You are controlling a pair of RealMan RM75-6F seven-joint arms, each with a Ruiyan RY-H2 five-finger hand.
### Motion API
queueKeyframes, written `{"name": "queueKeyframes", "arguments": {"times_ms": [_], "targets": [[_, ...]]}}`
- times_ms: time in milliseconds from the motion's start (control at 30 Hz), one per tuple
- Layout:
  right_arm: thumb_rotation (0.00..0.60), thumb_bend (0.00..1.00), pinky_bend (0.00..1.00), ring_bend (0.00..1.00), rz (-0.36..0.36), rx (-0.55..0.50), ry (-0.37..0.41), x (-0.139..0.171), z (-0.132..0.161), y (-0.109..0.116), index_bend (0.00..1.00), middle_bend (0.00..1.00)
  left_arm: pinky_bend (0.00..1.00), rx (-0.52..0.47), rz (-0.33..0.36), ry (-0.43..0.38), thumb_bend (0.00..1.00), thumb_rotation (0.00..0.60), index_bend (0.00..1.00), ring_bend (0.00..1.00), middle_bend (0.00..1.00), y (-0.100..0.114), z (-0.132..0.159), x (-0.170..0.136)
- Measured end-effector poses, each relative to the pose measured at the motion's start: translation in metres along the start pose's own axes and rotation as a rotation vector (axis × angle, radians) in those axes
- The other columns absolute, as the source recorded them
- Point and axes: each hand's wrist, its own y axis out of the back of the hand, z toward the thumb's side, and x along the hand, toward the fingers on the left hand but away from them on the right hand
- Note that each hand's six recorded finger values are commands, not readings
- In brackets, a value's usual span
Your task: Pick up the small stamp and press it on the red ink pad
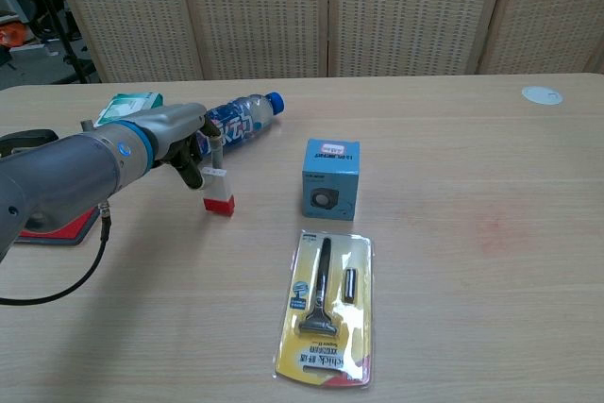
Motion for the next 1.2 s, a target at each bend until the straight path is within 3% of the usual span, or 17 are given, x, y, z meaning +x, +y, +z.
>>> {"name": "queueKeyframes", "arguments": {"times_ms": [333, 567, 800, 967, 1200], "targets": [[0.600, 0.00, 0.00, 0.00, 0.005, 0.001, 0.004, 0.000, 0.001, -0.001, 0.00, 0.00, 0.85, -0.028, 0.088, -0.052, 0.40, 0.600, 0.66, 0.94, 0.98, 0.039, -0.012, -0.014], [0.600, 0.00, 0.00, 0.00, 0.004, 0.004, 0.014, 0.002, 0.005, -0.002, 0.00, 0.00, 0.85, -0.031, 0.138, -0.067, 0.40, 0.600, 0.66, 0.94, 0.98, 0.059, -0.070, -0.041], [0.600, 0.00, 0.00, 0.00, 0.007, 0.014, 0.022, 0.003, 0.009, -0.005, 0.00, 0.00, 0.85, -0.074, 0.124, -0.035, 0.39, 0.600, 0.66, 0.94, 0.98, 0.061, -0.139, -0.071], [0.600, 0.00, 0.00, 0.00, 0.009, 0.022, 0.025, 0.003, 0.011, -0.007, 0.00, 0.00, 0.85, -0.084, 0.072, -0.004, 0.40, 0.600, 0.66, 0.94, 0.98, 0.053, -0.183, -0.090], [0.600, 0.00, 0.00, 0.00, 0.017, 0.039, 0.030, 0.003, 0.013, -0.011, 0.00, 0.00, 0.85, -0.047, 0.040, 0.053, 0.40, 0.600, 0.66, 0.94, 0.98, 0.044, -0.221, -0.096]]}}
